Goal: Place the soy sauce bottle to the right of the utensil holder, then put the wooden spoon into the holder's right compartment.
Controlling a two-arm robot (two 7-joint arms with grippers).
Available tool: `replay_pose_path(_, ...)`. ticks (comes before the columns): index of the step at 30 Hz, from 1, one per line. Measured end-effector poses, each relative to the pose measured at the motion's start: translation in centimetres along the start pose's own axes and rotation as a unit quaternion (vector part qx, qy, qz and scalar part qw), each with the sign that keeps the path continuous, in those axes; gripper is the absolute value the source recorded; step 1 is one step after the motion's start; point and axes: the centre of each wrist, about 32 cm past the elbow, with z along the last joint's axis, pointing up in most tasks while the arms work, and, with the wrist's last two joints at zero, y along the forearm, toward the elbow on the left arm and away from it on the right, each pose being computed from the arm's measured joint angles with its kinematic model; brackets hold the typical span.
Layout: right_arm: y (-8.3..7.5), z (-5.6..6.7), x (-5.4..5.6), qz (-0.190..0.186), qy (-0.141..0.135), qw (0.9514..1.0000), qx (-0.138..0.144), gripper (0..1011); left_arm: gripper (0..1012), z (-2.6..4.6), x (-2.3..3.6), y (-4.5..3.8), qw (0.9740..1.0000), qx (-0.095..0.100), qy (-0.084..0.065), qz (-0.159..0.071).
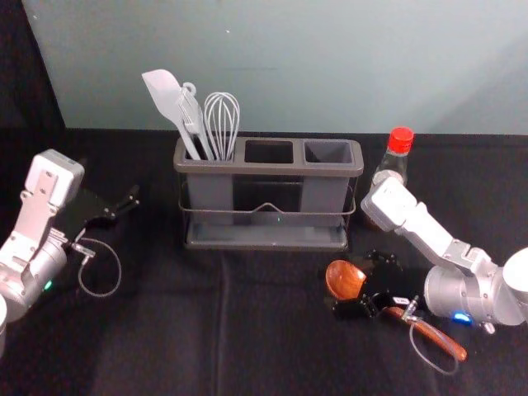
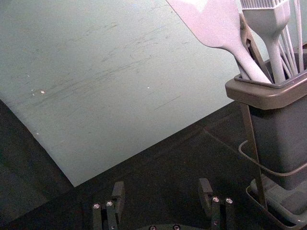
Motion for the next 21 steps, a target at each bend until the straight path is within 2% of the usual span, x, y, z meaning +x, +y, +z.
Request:
replay_pose_path(7,-0.04,0.07,0.10,-0.003,-0.007,1.0000,0.002,1004,1005,0.00,0.00,0.00,1.0000,0.000,0.000,0.000)
replay_pose_path(21,0.51,-0.35,0.34,-0.003,-0.001,1.0000,-0.003,1004,1005,0.00,0.00,0.00,1.0000,0.000,0.000,0.000)
